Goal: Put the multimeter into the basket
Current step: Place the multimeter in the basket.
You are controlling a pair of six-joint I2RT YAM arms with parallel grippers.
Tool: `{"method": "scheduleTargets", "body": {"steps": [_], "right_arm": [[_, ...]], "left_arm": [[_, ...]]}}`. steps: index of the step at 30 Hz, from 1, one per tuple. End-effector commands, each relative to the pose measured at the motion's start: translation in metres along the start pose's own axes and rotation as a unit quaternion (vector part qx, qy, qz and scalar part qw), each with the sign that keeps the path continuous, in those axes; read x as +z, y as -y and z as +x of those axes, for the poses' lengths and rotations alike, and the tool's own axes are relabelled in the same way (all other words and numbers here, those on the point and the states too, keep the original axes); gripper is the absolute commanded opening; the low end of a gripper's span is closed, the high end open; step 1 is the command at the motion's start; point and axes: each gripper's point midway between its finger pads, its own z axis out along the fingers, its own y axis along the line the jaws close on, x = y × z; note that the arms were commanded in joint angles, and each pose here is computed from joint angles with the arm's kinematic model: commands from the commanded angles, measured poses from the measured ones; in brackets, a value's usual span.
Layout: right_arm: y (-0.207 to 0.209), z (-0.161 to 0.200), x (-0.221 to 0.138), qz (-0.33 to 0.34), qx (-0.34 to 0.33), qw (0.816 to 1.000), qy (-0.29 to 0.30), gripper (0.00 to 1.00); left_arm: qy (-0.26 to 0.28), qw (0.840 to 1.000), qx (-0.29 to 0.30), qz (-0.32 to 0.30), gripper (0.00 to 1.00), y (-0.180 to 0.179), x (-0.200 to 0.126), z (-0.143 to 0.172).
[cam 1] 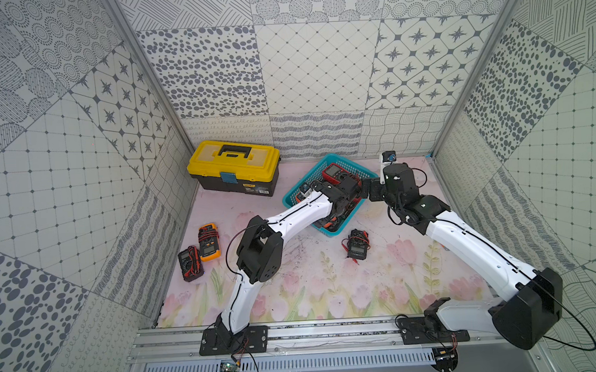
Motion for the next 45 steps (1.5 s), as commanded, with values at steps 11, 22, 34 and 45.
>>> {"method": "scheduleTargets", "body": {"steps": [11, 22, 34, 45], "right_arm": [[-0.016, -0.024, -0.005, -0.029, 0.028, 0.998, 0.046, 0.99], [0.038, -0.038, -0.015, 0.120, 0.025, 0.990, 0.072, 0.99], [0.021, -0.021, 0.016, 0.096, 0.017, 0.994, 0.051, 0.99], [0.019, -0.026, 0.011, 0.086, 0.016, 0.995, 0.055, 0.98]], "left_arm": [[0.027, 0.997, -0.031, -0.062, 0.13, -0.025, 0.025, 0.005], [0.025, 0.996, -0.028, -0.083, 0.12, -0.044, 0.035, 0.001], [0.026, 0.994, 0.005, -0.108, 0.28, -0.058, 0.042, -0.008], [0.022, 0.994, 0.054, -0.088, 0.99, -0.043, 0.034, -0.014]]}}
